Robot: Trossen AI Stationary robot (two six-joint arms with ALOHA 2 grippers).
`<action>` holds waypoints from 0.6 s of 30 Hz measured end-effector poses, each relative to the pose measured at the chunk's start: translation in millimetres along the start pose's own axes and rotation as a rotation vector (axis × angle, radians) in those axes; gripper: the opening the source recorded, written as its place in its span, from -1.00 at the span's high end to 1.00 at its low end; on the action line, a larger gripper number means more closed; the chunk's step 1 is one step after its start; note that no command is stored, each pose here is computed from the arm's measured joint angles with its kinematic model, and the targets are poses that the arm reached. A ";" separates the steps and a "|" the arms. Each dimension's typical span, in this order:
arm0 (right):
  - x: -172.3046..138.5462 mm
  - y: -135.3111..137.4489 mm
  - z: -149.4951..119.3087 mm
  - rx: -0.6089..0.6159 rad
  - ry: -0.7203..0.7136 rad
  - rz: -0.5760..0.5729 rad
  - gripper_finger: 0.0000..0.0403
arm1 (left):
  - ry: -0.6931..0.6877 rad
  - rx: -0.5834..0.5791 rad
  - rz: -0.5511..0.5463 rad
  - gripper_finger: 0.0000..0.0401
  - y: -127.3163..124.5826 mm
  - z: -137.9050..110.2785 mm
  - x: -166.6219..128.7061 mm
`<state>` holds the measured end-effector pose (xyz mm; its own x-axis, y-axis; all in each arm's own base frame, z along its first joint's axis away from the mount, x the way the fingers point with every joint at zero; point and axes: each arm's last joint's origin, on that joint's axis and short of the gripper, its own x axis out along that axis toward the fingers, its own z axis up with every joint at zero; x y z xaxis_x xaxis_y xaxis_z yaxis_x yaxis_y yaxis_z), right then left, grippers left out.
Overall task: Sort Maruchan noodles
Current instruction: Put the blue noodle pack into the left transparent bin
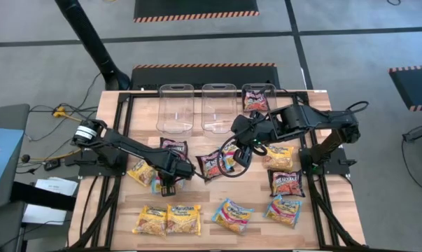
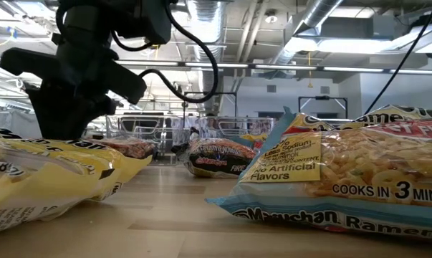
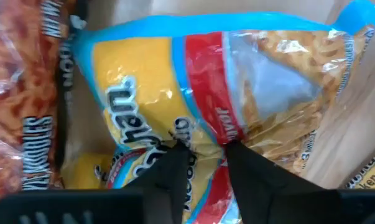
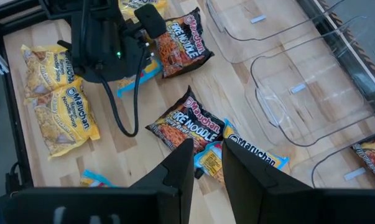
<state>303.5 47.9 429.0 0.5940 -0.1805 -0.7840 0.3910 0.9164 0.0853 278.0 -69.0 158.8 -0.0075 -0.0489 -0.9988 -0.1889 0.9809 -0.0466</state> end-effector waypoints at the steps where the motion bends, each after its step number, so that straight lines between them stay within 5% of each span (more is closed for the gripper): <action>1: 0.0 0.0 0.0 0.000 0.000 0.000 0.47 | 0.000 0.003 -0.001 0.62 -0.6 -0.3 0.0; 6: 0.0 0.0 0.0 0.000 0.000 0.000 0.52 | -0.006 0.003 -0.010 0.95 -0.5 -1.2 -1.9; 18: 0.0 -0.3 0.2 0.001 -0.006 -0.010 0.62 | -0.024 0.067 -0.092 1.00 -2.0 -5.4 -13.4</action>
<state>303.6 47.5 429.1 0.5944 -0.1916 -0.7810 0.3972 0.9144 0.0780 273.2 -71.3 172.4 0.0305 -0.1359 -0.9902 -0.1213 0.9829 -0.1387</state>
